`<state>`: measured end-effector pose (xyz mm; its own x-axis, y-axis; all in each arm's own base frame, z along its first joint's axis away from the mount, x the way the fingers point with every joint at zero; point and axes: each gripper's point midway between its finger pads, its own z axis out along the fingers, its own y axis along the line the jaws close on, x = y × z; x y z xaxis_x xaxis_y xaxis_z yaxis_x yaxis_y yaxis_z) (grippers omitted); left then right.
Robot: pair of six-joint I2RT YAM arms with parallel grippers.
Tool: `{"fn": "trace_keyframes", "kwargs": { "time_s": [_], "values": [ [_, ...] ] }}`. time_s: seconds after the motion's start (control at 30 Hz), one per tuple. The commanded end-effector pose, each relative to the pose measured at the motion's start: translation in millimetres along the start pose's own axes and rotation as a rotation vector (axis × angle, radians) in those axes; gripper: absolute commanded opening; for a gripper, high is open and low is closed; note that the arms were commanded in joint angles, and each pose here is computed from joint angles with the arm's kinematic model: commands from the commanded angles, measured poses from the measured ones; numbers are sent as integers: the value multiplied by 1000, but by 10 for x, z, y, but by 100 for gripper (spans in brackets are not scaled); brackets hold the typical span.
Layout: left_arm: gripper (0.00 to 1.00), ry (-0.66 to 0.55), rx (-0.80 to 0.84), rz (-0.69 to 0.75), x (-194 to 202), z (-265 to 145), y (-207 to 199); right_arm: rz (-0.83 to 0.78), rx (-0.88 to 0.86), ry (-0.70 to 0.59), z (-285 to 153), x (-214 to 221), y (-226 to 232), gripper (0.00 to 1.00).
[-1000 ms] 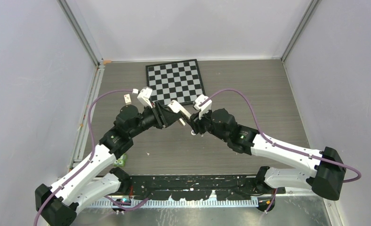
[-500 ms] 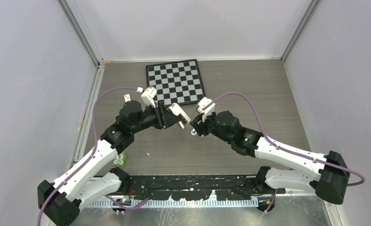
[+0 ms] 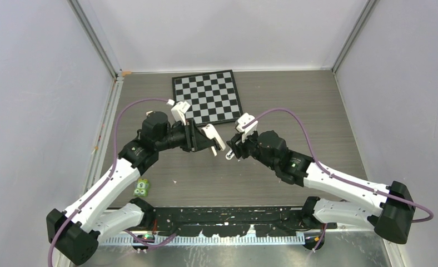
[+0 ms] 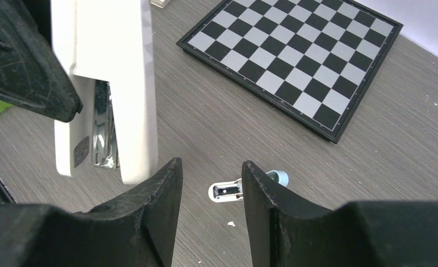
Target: Load the staples into the stapler
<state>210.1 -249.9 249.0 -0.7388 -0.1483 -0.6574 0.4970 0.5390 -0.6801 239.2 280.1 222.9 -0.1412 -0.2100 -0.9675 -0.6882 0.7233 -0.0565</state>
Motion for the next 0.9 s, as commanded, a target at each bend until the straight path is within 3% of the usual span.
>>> {"fn": "trace_keyframes", "kwargs": {
  "time_s": [0.0, 0.17, 0.43, 0.87],
  "values": [
    [0, -33, 69, 60, -193, -67, -208, 29, -61, -46, -89, -138, 88, 50],
    [0, -41, 63, 61, -263, -91, -248, 22, -169, 3, -222, -14, 255, 63],
    [0, -14, 75, 45, -200, -113, -271, 22, -266, 19, -116, -29, 456, 62],
    [0, 100, 33, -8, -18, -73, -156, -15, -242, -45, 133, -180, 454, 56]
  ]
}}
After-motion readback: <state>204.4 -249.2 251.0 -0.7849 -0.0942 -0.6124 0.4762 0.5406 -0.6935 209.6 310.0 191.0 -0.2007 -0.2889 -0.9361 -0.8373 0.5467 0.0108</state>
